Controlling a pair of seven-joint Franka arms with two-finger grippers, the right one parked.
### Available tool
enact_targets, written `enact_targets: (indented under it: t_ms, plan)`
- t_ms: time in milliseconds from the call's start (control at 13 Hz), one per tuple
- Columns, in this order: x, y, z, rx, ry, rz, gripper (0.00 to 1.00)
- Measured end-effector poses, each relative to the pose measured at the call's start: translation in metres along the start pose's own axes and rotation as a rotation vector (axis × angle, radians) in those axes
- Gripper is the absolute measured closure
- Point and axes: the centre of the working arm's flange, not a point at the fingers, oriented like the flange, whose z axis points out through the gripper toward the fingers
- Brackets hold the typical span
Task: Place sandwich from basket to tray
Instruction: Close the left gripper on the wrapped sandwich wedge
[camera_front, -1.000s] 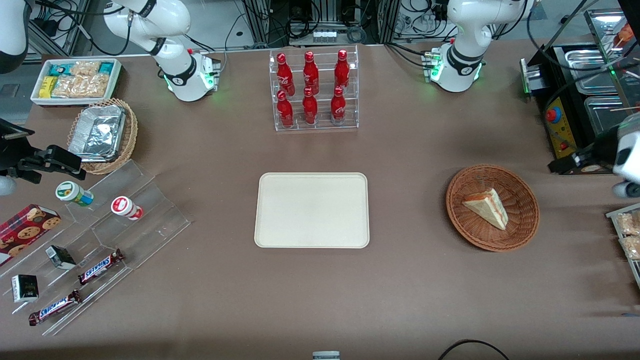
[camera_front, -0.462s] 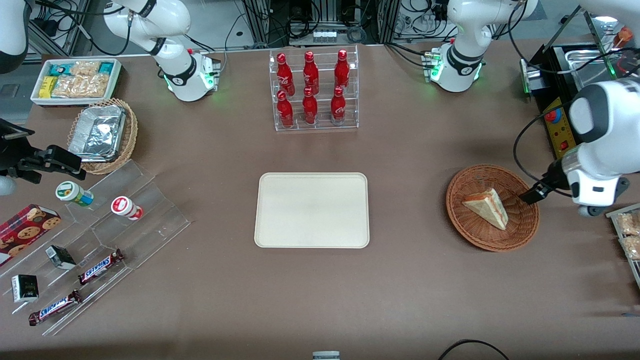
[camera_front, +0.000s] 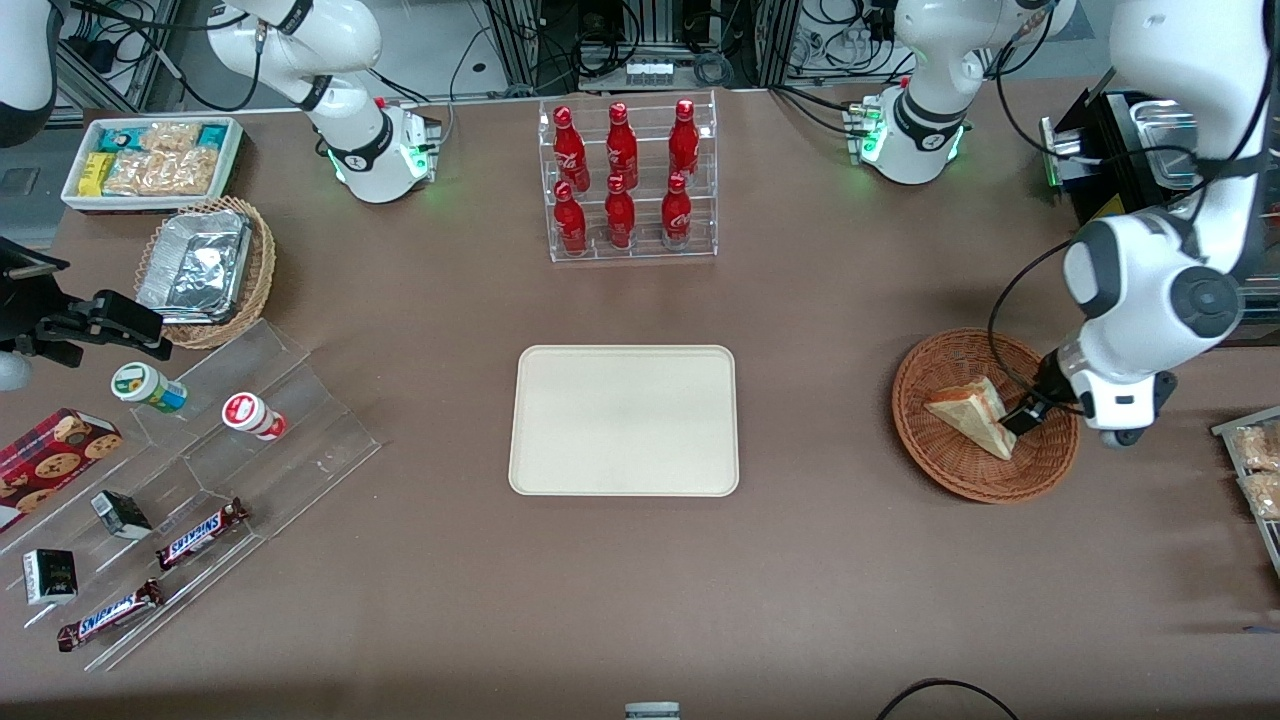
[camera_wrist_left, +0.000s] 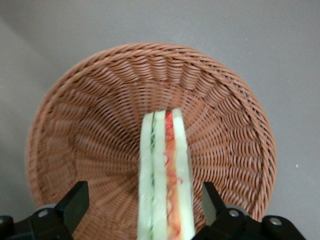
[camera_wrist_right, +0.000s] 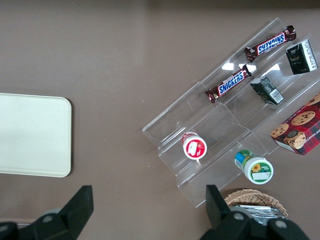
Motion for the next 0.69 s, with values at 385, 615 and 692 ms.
enact_targets:
  t_ms: [385, 615, 692]
  plan:
    - [-0.007, 0.0, 0.043, -0.002, 0.001, -0.001, 0.0]
    - [-0.015, 0.004, 0.057, 0.003, -0.03, -0.028, 0.0]
    - [-0.016, 0.004, 0.06, 0.003, -0.035, -0.031, 0.03]
